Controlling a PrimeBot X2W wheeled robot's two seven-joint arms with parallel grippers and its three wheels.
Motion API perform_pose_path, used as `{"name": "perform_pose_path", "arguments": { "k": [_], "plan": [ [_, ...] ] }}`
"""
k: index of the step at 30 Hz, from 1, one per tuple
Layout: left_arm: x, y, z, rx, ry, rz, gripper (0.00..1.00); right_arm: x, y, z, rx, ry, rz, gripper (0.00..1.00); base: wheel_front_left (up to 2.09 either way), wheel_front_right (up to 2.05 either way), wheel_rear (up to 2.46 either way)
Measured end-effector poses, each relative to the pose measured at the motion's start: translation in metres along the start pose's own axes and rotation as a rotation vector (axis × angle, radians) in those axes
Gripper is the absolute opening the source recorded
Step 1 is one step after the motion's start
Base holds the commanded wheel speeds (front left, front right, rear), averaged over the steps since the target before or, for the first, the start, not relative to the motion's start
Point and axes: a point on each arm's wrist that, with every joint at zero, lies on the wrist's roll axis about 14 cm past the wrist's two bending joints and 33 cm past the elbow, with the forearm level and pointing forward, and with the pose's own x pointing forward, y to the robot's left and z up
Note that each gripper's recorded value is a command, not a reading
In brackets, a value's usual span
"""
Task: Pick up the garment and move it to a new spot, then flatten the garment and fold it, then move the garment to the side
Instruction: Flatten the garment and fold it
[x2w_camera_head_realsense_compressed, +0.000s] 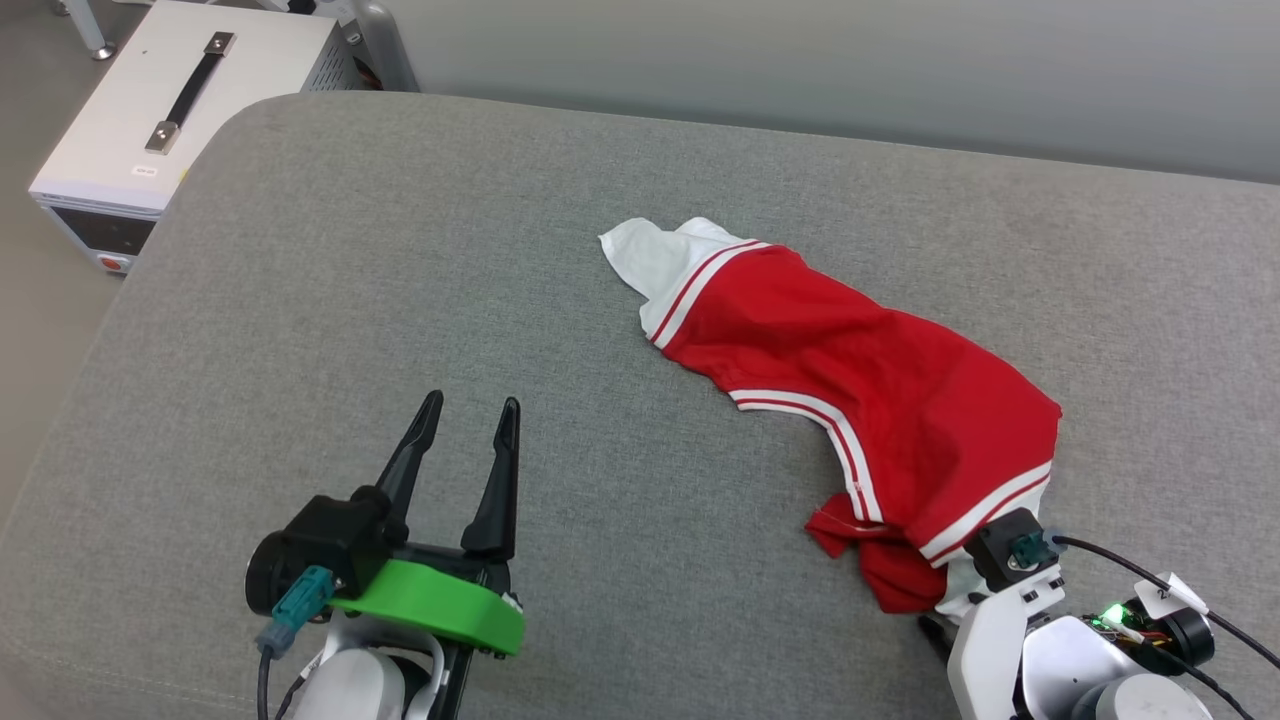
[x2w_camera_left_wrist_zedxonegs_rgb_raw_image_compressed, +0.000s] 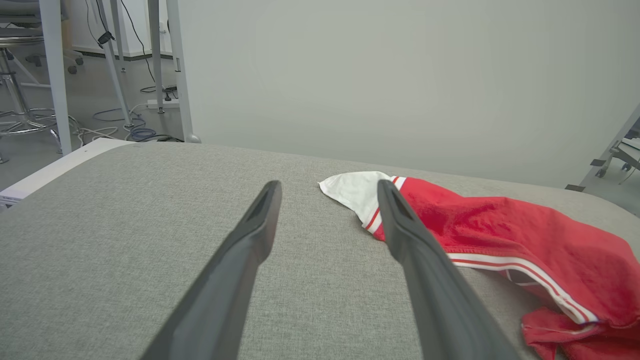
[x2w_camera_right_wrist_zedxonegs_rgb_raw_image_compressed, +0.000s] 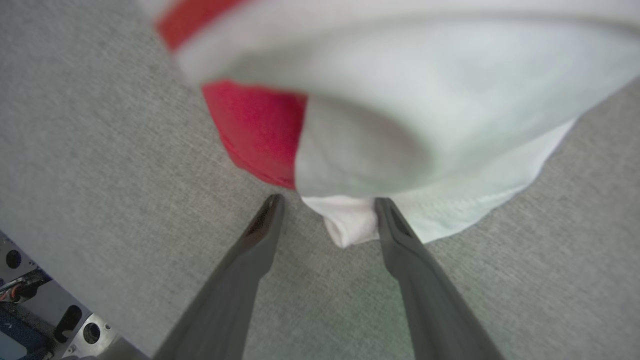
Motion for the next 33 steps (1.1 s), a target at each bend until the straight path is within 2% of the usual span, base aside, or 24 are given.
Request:
{"name": "perform_pose_path", "arguments": {
  "k": [1, 11, 18, 24, 29, 33],
  "plan": [
    [0.000, 0.000, 0.000, 0.000, 0.000, 0.000, 1.00, 0.000, 0.000, 0.000, -0.002, 0.001, 0.000, 0.00, 0.00, 0.00, 0.00],
    [0.002, -0.009, 0.007, -0.006, -0.023, -0.030, 1.00, -0.024, -0.024, -0.016, -0.004, 0.016, -0.073, 0.00, 0.00, 0.00, 0.00],
    [0.005, -0.026, 0.009, -0.017, -0.033, -0.082, 1.00, -0.069, -0.083, -0.055, -0.006, 0.103, -0.228, 0.00, 0.00, 0.00, 0.00],
    [0.009, -0.039, 0.010, -0.024, -0.038, -0.122, 1.00, -0.112, -0.157, -0.060, -0.050, 0.094, -0.443, 0.00, 0.00, 0.00, 0.00],
    [0.010, -0.042, 0.005, -0.026, -0.024, -0.131, 1.00, -0.117, -0.189, -0.054, -0.053, 0.046, -0.542, 0.00, 0.00, 0.00, 0.00],
    [0.010, -0.042, -0.002, -0.027, -0.003, -0.129, 1.00, -0.107, -0.197, -0.058, -0.054, 0.040, -0.565, 0.00, 0.00, 0.00, 0.00]
  ]
}}
